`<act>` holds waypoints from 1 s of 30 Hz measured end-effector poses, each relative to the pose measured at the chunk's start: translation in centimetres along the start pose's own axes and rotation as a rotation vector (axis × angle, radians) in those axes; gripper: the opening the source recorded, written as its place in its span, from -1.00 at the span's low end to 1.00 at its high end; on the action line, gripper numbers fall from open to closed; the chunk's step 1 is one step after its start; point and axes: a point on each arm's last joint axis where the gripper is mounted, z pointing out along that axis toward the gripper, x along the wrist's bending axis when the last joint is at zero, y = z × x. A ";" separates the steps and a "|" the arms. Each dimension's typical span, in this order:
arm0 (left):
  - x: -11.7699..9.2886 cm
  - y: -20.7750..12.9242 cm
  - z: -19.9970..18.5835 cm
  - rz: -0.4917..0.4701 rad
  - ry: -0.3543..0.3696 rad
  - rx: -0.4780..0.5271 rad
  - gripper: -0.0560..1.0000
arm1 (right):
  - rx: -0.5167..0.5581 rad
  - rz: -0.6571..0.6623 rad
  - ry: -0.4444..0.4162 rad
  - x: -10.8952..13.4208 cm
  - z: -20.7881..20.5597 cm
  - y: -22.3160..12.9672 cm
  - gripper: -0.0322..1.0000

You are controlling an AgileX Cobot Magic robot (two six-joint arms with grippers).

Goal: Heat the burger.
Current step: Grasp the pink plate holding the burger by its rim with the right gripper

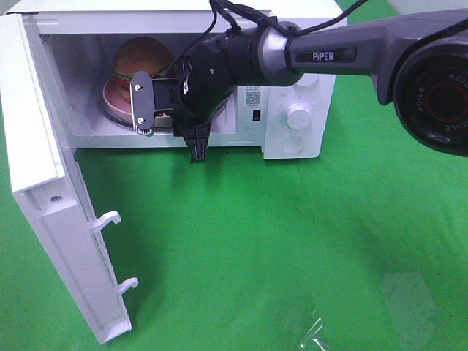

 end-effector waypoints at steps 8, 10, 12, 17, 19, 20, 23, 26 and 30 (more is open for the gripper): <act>0.0 0.0 0.0 0.000 0.000 0.000 0.34 | 0.014 -0.004 0.036 -0.1 -0.7 0.4 -0.82; 0.0 0.0 0.0 0.000 0.000 0.000 0.34 | 0.016 0.000 0.043 -0.1 -0.9 0.5 -0.82; 0.0 0.0 0.0 0.000 0.000 0.000 0.34 | 0.019 0.001 0.049 -0.2 -1.2 0.5 -0.82; 0.0 0.0 0.0 0.000 0.000 0.000 0.34 | 0.029 -0.028 0.066 0.0 -1.5 1.1 -0.82; 0.0 0.0 0.0 0.000 0.000 0.000 0.34 | 0.029 -0.041 0.068 0.1 -1.9 1.3 -0.82; 0.0 0.0 0.0 0.000 0.000 0.000 0.34 | 0.029 -0.041 0.068 0.1 -1.9 1.3 -0.82; 0.0 0.0 0.0 0.000 0.000 0.000 0.34 | 0.029 -0.061 0.086 0.5 -2.8 1.4 -0.82; 0.0 0.0 0.0 0.000 0.000 0.000 0.34 | 0.030 -0.077 0.093 0.9 -3.6 1.2 -0.82; 0.0 0.0 0.0 0.000 0.000 0.000 0.34 | 0.029 -0.115 0.077 1.5 -4.8 0.8 -0.82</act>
